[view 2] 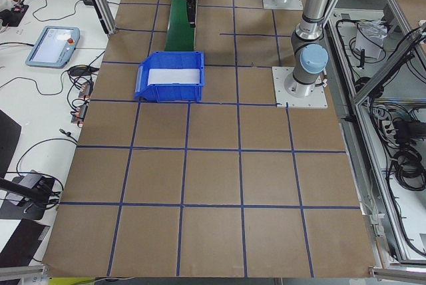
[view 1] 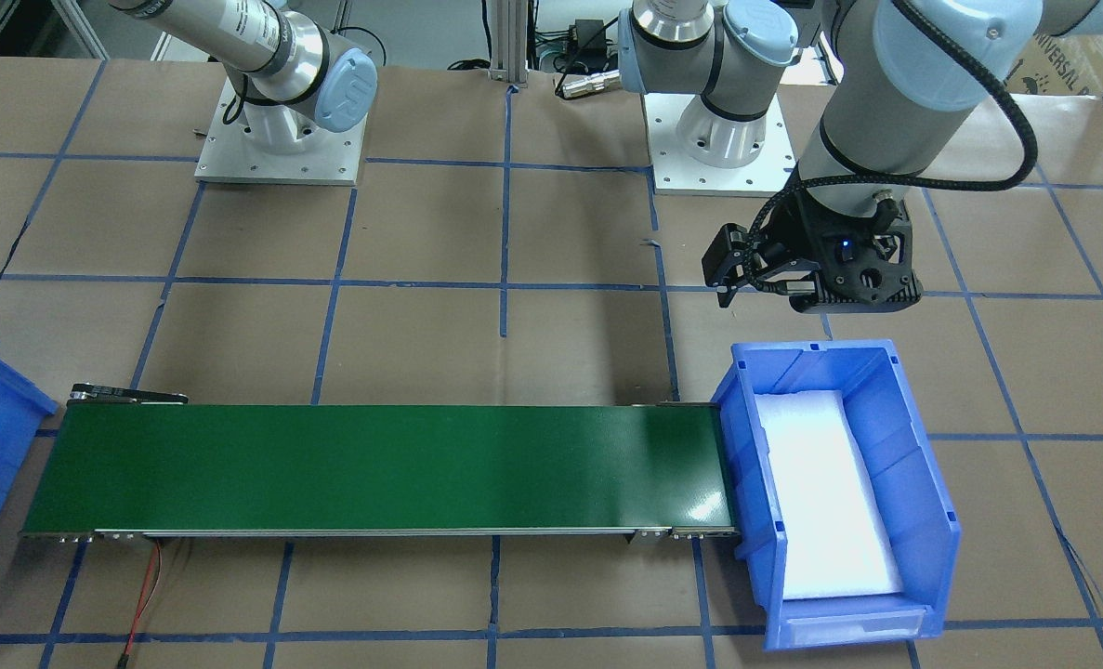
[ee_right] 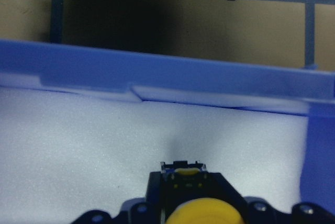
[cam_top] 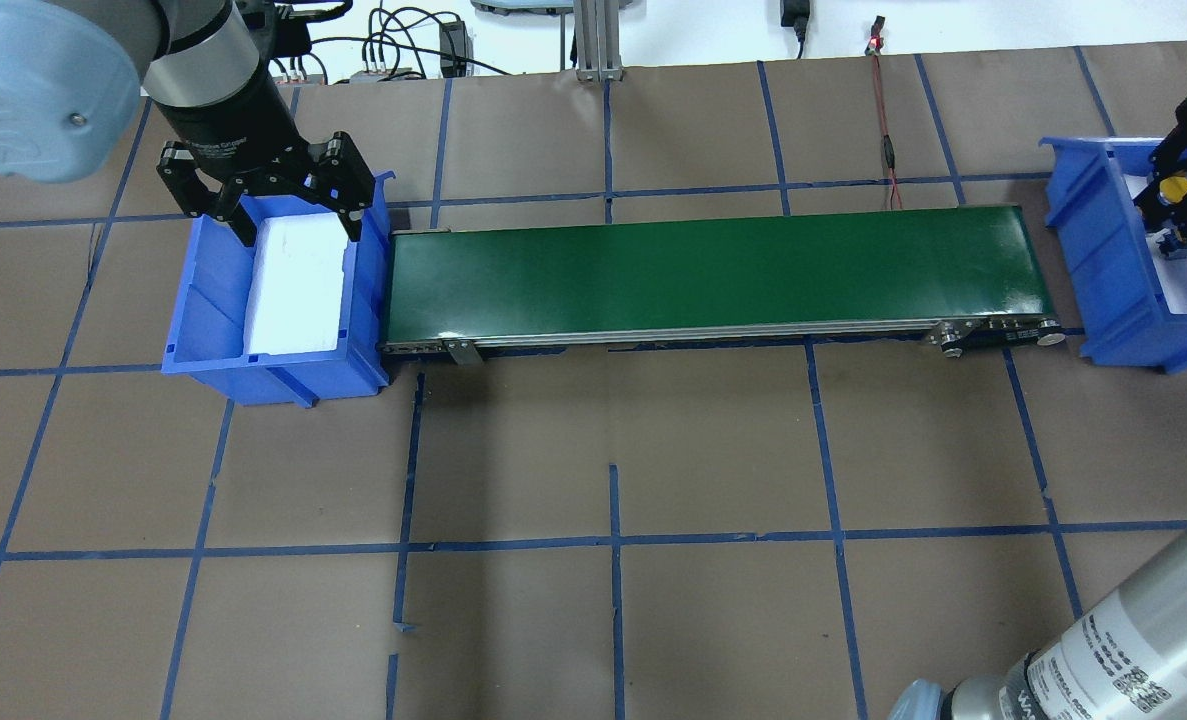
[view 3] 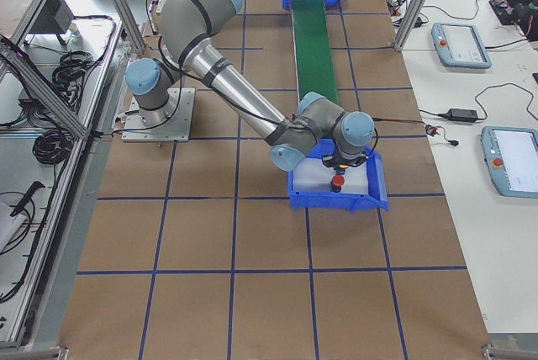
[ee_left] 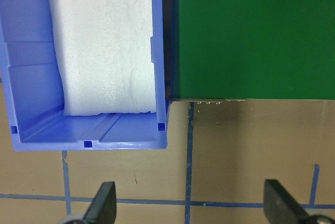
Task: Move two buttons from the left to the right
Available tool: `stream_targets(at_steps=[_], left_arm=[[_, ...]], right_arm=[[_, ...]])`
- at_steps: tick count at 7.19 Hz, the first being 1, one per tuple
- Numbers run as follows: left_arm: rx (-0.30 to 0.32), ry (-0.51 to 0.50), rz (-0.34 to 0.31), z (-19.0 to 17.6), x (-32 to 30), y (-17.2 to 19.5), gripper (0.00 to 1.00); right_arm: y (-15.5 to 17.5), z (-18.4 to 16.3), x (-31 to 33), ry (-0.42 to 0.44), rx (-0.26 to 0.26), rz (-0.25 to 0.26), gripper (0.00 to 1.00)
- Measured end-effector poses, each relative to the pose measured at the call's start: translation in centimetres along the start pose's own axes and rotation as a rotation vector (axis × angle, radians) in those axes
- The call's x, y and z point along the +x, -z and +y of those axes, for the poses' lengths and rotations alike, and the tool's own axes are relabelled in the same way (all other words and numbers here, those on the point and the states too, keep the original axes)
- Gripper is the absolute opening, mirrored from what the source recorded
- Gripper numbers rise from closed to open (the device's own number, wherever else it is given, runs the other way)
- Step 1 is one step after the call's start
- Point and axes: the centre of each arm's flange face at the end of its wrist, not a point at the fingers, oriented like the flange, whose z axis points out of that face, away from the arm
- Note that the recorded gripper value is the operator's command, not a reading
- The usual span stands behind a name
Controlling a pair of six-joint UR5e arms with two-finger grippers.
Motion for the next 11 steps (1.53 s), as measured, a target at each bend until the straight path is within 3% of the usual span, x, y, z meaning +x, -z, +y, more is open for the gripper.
stream_targets(at_steps=[3, 5, 8, 10, 11], left_arm=[[0.001, 0.000, 0.000, 0.0, 0.0, 0.0, 1.00], [0.001, -0.001, 0.000, 0.0, 0.0, 0.0, 1.00], [0.002, -0.001, 0.000, 0.0, 0.0, 0.1, 1.00], [0.001, 0.001, -0.001, 0.1, -0.1, 0.1, 1.00], [0.001, 0.000, 0.000, 0.1, -0.1, 0.1, 1.00]], right_arm=[[0.3, -0.2, 0.0, 0.005, 0.000, -0.013, 0.99], [5.3, -2.8, -0.1, -0.021, -0.008, -0.015, 0.99], [14.2, -15.2, -0.8, -0.146, -0.031, -0.082, 1.00], [16.3, -25.3, -0.9, -0.282, -0.054, -0.122, 1.00], [16.9, -31.6, -1.0, -0.327, -0.094, -0.121, 1.00]])
